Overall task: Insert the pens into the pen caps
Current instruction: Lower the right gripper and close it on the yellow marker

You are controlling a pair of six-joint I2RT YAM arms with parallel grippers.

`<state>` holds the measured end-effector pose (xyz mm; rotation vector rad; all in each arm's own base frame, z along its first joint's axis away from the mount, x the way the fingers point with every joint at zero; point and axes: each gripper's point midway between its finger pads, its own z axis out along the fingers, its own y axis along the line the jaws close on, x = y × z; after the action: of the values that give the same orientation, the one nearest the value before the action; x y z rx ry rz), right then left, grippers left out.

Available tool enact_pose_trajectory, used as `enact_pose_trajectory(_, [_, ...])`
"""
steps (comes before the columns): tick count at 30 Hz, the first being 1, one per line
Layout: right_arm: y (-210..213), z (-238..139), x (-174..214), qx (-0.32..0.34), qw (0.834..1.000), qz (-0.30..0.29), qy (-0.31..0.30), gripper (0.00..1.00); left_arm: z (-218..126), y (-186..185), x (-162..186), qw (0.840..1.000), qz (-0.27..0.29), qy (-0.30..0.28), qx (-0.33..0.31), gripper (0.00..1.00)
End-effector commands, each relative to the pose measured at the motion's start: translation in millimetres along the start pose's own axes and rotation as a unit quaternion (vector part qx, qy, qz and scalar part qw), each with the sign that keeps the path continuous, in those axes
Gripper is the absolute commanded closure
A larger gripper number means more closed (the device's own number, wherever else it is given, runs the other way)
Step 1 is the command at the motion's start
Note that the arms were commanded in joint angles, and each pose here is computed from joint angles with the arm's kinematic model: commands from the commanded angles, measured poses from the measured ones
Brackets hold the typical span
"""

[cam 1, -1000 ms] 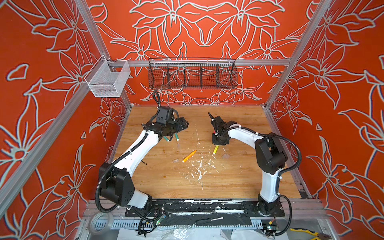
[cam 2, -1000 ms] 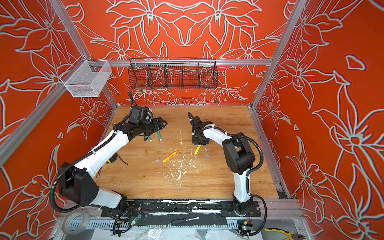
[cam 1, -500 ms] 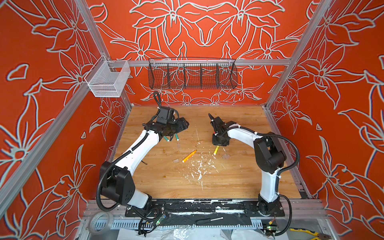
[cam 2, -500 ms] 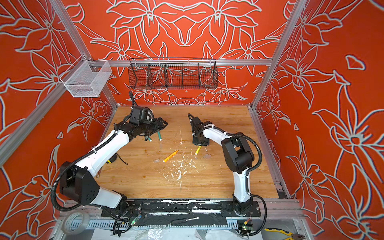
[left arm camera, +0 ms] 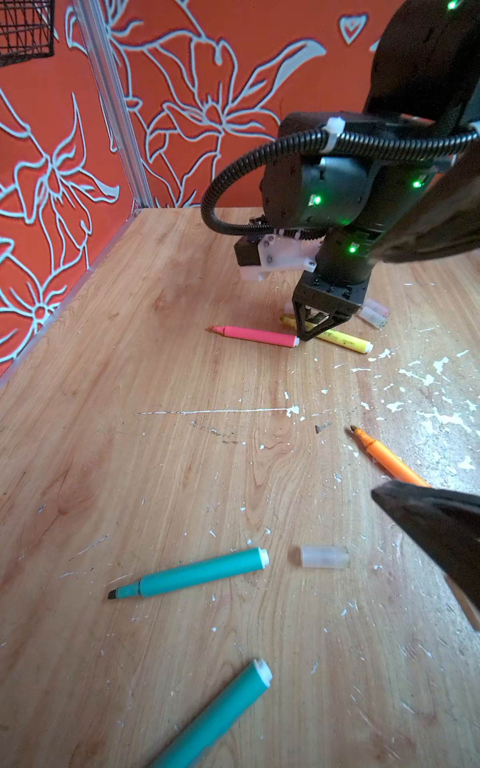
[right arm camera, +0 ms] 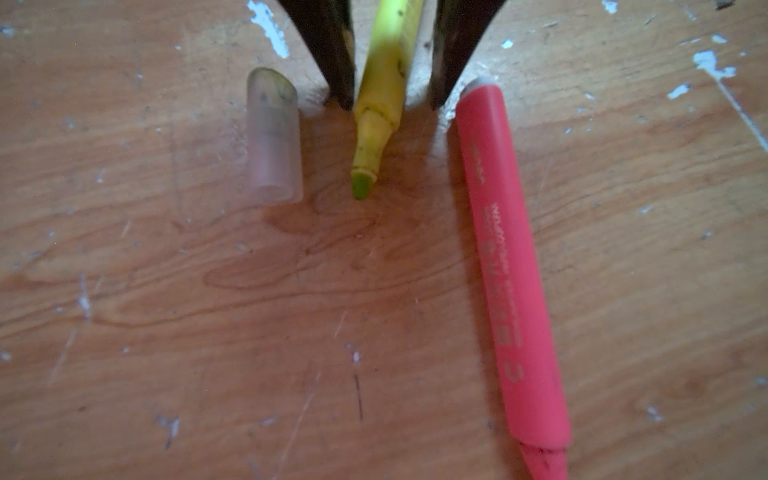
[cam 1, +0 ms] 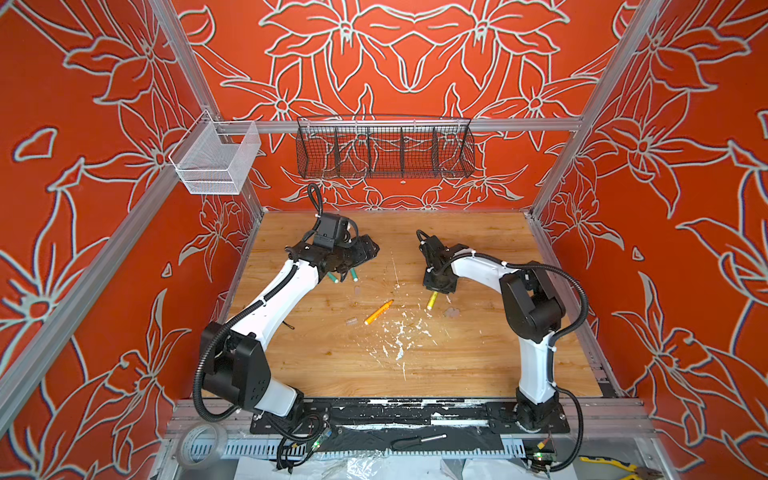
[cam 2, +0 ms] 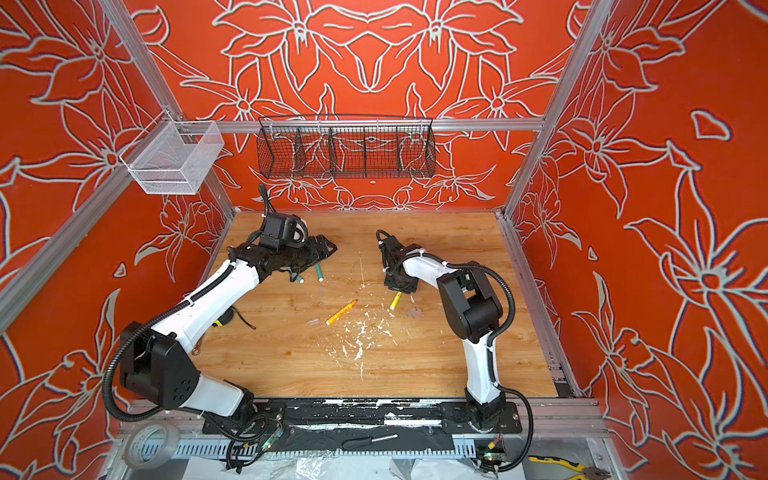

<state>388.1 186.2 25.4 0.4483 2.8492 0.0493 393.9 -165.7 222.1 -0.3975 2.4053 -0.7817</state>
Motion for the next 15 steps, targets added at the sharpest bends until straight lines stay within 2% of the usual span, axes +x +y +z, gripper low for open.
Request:
enact_pose_trajectory(1, [-8,12,0,0.023,0.999,0.022,0.002,0.73,3,0,-1,1.0,-0.007,0.002,0.003,0.19])
enact_pose_trajectory(7, [-5,4,0,0.002,0.999,0.032,-0.006,0.91,3,0,-1,1.0,-0.008,0.003,0.002,0.19])
enact_pose_trajectory(11, [-1,-13,-6,-0.02,0.999,0.028,-0.022,0.96,5,1,-1,1.0,-0.007,0.005,0.003,0.19])
enact_pose_trajectory(15, [4,-33,-9,-0.049,0.998,0.018,-0.042,0.99,8,-9,4,0.999,0.018,0.017,0.035,0.18])
